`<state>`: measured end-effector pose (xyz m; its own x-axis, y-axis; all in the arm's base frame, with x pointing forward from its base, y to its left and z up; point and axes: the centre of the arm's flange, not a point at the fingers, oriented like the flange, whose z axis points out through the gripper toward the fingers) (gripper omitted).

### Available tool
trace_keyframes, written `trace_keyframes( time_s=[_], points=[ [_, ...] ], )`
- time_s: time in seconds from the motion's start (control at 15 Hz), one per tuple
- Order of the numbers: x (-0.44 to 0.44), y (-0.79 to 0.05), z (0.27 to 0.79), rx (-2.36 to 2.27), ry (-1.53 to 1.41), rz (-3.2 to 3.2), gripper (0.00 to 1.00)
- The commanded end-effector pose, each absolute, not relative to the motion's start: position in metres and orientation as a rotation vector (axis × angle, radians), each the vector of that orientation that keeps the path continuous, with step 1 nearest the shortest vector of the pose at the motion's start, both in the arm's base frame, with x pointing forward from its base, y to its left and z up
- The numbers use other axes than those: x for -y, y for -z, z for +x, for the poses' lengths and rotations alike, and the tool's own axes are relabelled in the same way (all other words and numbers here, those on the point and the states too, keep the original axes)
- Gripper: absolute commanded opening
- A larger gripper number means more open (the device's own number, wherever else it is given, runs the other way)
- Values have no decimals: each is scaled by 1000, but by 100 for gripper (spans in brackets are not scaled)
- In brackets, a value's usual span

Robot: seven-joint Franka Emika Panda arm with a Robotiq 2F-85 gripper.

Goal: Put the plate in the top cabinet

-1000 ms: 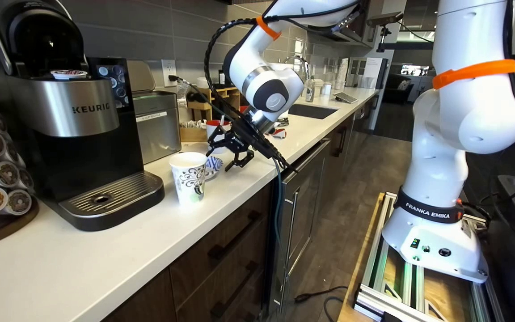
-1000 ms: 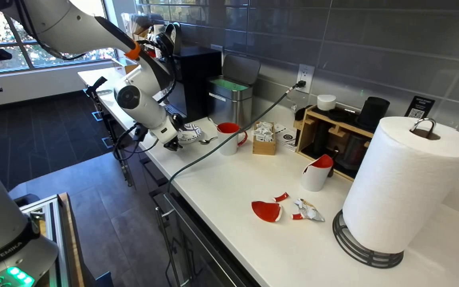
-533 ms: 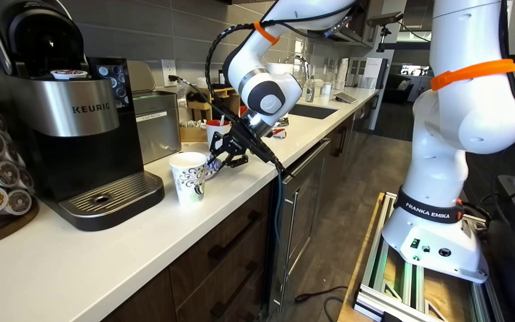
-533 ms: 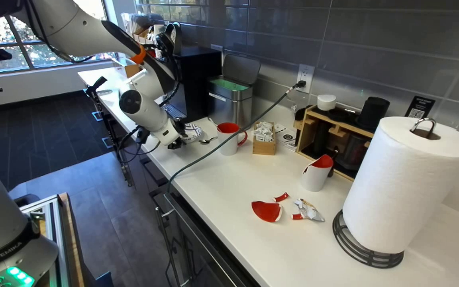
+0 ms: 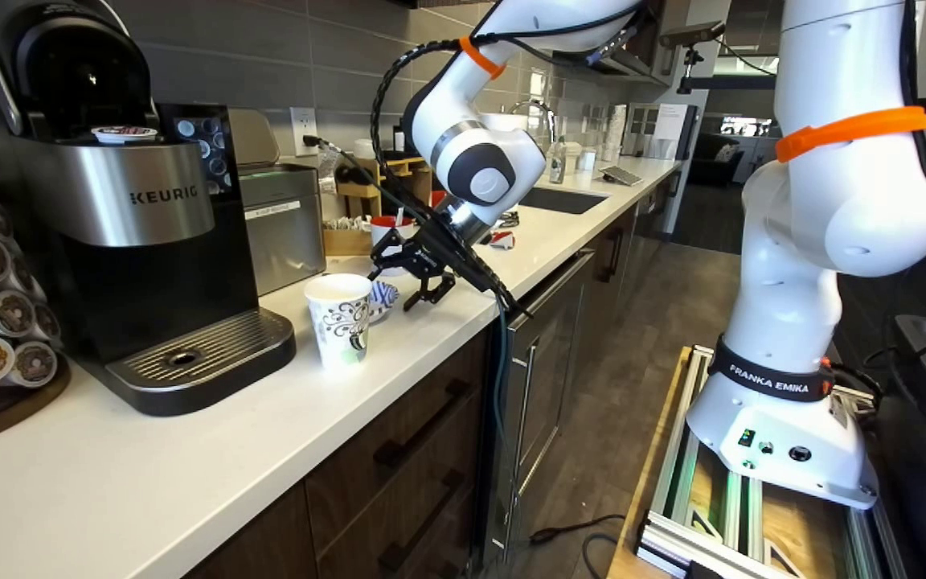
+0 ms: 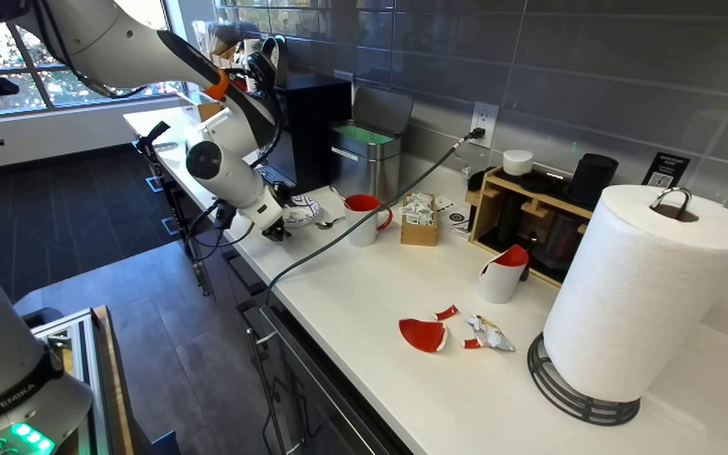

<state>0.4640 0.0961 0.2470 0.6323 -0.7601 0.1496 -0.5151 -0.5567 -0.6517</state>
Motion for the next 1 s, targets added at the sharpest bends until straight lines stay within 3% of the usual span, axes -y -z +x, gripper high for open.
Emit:
trace_keyframes(
  time_s=[0.0, 0.13, 0.27, 0.4, 0.67, 0.8, 0.93],
  points=[
    [-98, -260, 442, -949, 569, -2296, 100],
    [-101, -266, 435, -917, 558, -2289, 100],
    [-105, -269, 432, -901, 553, -2275, 92],
    [-108, -270, 432, -891, 560, -2266, 70],
    [-108, -269, 438, -901, 585, -2261, 39],
    [-106, -267, 439, -915, 588, -2269, 45],
    [-103, -264, 440, -932, 578, -2274, 59]
  ],
)
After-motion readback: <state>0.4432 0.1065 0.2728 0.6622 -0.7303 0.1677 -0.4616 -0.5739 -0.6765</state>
